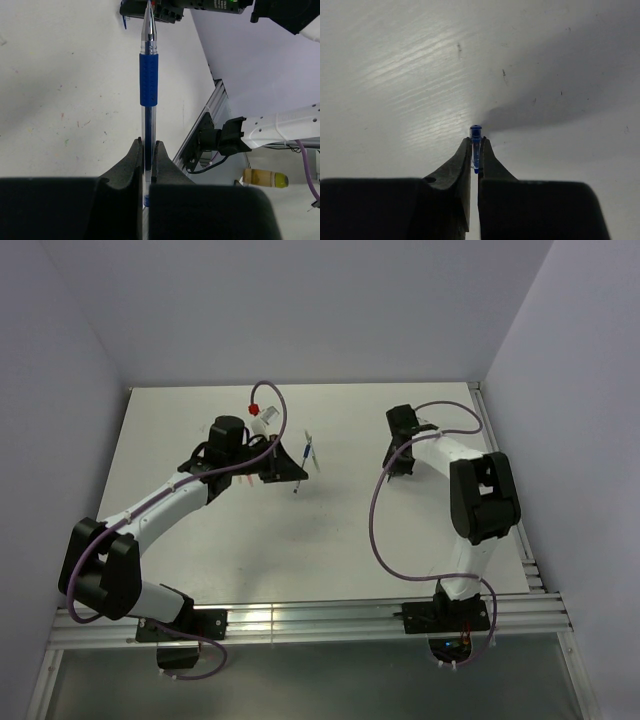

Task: Insert the pens into the pen caps
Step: Insert the pen cap onto the pen.

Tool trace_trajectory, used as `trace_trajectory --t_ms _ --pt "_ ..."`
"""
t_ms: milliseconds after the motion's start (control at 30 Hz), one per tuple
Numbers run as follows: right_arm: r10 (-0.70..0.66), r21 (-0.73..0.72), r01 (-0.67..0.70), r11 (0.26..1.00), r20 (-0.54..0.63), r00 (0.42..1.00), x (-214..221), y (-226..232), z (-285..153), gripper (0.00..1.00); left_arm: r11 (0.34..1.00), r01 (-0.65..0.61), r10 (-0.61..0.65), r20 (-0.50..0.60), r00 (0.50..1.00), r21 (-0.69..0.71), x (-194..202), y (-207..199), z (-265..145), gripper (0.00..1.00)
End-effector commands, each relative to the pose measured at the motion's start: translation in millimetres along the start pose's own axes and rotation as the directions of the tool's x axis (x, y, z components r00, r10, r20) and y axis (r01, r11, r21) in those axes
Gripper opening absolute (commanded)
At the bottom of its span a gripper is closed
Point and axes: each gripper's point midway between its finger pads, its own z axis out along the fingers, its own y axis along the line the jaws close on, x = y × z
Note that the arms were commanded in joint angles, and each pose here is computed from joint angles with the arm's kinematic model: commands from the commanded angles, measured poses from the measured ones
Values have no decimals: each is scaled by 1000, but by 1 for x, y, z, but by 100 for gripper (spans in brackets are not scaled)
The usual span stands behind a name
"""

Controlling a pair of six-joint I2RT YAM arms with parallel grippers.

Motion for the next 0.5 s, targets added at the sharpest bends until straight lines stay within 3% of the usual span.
trace_trajectory --t_ms 0,267,467 --pt "46 -173 -16 985 173 984 -59 31 -69 0 984 -113 104 66 992 139 -14 -39 -7 0" --pt "154 -547 86 833 379 913 -130 90 -233 0 949 -183 117 253 960 257 -52 -97 5 0" --pt "203 -743 178 646 392 897 -115 110 -293 0 892 -179 73 260 963 416 -50 -131 29 0"
